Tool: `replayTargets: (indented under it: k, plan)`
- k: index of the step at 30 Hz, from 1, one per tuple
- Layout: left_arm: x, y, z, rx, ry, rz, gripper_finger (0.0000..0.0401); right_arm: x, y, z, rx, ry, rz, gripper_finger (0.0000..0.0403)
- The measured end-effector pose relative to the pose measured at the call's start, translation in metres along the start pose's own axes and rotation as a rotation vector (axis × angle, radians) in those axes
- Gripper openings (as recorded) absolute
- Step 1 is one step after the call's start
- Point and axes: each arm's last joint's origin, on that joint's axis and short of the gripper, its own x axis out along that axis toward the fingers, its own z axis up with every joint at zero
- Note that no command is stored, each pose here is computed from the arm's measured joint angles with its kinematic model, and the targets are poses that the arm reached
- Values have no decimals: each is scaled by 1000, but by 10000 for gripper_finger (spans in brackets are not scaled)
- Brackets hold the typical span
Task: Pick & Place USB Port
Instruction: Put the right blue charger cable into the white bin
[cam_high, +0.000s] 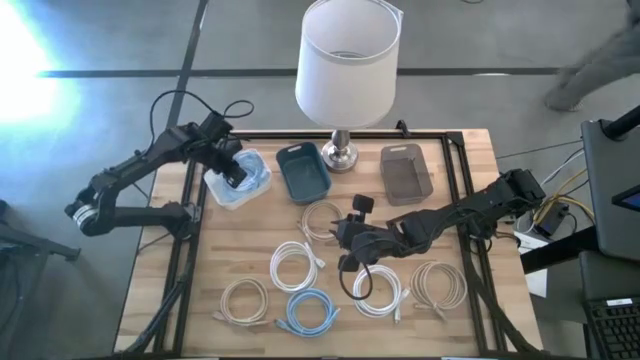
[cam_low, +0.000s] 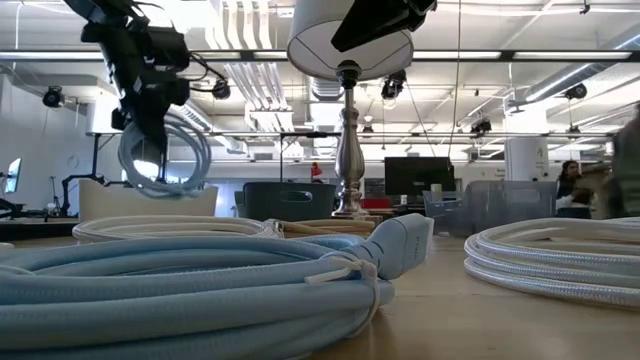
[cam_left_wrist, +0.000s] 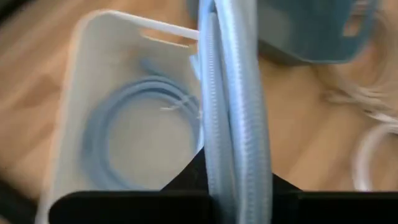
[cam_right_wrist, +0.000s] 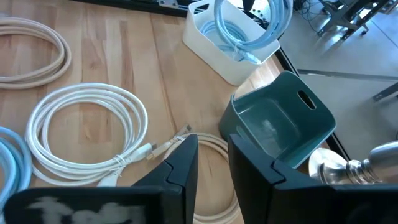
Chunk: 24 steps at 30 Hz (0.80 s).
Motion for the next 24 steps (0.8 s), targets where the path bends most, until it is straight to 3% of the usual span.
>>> replayTargets:
  k: [3,9,14,17,24]
  plan:
    - [4,-1,-2,-4,17,-55,17,0,0,0,4,0,0,89]
    - [22,4,-11,-14,96,-46,16,0,0,0,7,1,3,79]
    - [34,8,-12,-2,150,-15,40,0,0,0,7,1,5,71]
    - [37,11,-12,25,172,67,59,0,0,0,7,1,5,70]
    - [28,19,-12,78,213,418,100,0,0,0,7,1,5,82]
